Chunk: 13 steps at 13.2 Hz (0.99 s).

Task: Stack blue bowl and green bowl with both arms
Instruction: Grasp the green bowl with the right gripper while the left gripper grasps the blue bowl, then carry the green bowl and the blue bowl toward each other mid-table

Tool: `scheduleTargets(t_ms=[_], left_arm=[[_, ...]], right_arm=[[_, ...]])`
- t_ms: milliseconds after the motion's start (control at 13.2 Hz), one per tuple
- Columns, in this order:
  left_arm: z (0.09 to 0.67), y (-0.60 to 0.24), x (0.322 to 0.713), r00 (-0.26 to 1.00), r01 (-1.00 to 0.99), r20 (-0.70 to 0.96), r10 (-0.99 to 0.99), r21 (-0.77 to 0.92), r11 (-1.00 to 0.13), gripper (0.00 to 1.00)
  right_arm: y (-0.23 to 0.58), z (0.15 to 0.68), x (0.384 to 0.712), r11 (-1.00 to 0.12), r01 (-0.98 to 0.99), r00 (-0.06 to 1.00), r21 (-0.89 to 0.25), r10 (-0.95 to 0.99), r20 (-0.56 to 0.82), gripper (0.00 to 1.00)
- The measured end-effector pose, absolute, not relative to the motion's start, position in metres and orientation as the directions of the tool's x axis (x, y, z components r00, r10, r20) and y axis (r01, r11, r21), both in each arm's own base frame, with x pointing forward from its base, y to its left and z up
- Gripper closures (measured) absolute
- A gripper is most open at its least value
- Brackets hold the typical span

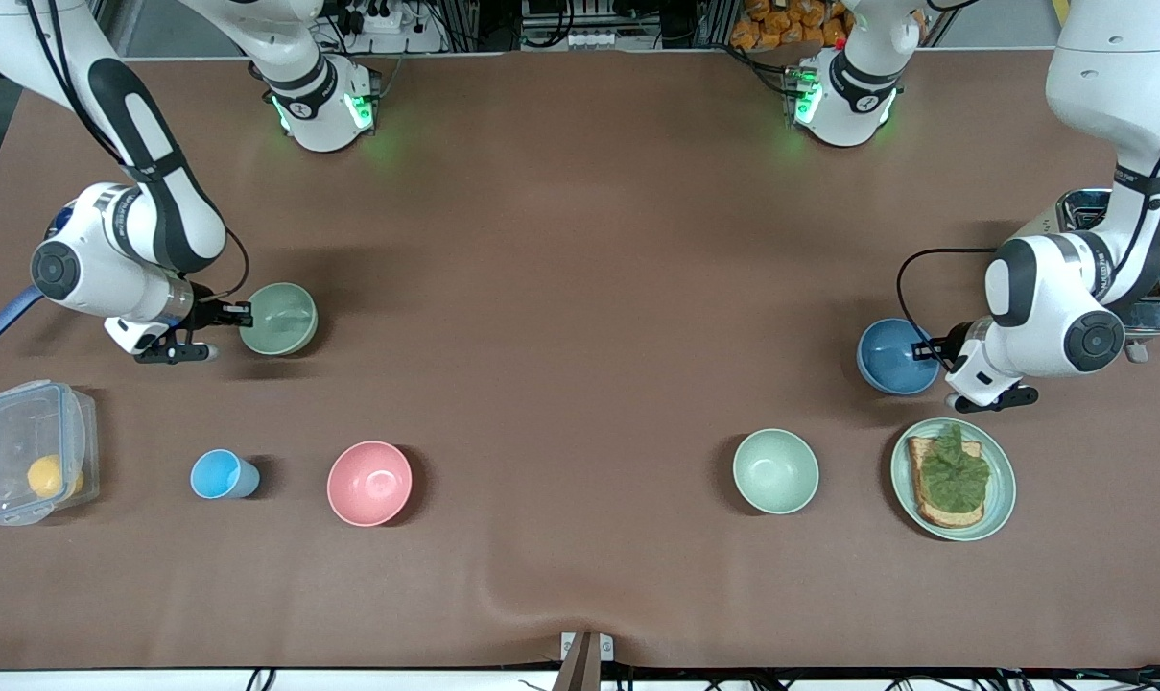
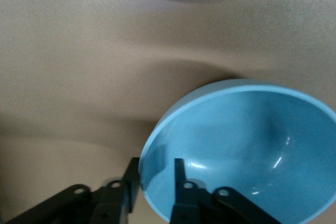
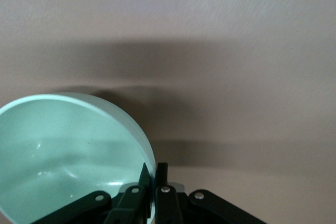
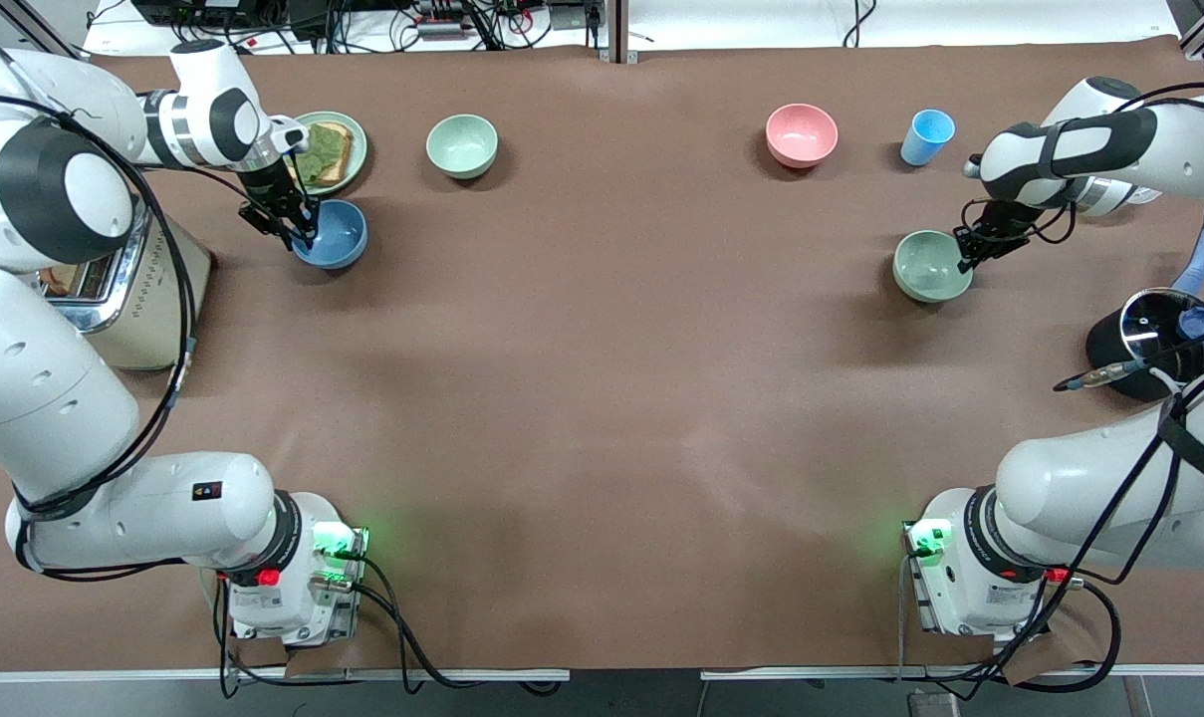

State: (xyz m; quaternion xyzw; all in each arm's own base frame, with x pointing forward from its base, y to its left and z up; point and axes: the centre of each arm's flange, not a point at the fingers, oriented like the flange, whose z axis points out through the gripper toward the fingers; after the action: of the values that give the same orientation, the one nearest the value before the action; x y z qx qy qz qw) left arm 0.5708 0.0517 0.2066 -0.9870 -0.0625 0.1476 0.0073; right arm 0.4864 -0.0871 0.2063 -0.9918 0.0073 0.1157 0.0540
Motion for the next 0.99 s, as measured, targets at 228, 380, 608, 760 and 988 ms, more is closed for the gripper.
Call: scheduleTargets(t_ms=[228,380,608,760,988], left_arm=[[0.213,0.048,0.576,0.952,0.116,-0.283,0.119,-0.029,-0.993,0.95],[0.217,0.046,0.581,0.955,0.113,-0.272,0.116,-0.027,-0.993,0.95],[0.234,0.035,0.596,0.963,0.095,-0.251,0.097,-0.020,-0.995,0.95],[0.249,0.029,0.605,0.963,0.084,-0.256,0.087,-0.020,-0.996,0.95],[0.263,0.021,0.613,0.964,0.073,-0.255,0.074,-0.015,-0.997,0.95]], right_arm=[[-0.038,0.220,0.496,-0.984,-0.168,0.937,-0.066,-0.139,-0.320,0.96],[-0.002,0.237,0.503,-0.970,-0.240,0.907,-0.031,-0.212,-0.365,0.96],[0.049,0.269,0.506,-0.922,-0.382,0.846,-0.053,-0.326,-0.422,0.96],[0.094,0.283,0.504,-0.887,-0.461,0.810,-0.025,-0.409,-0.421,0.96],[0.182,0.291,0.490,-0.827,-0.562,0.762,0.024,-0.529,-0.375,0.96]])
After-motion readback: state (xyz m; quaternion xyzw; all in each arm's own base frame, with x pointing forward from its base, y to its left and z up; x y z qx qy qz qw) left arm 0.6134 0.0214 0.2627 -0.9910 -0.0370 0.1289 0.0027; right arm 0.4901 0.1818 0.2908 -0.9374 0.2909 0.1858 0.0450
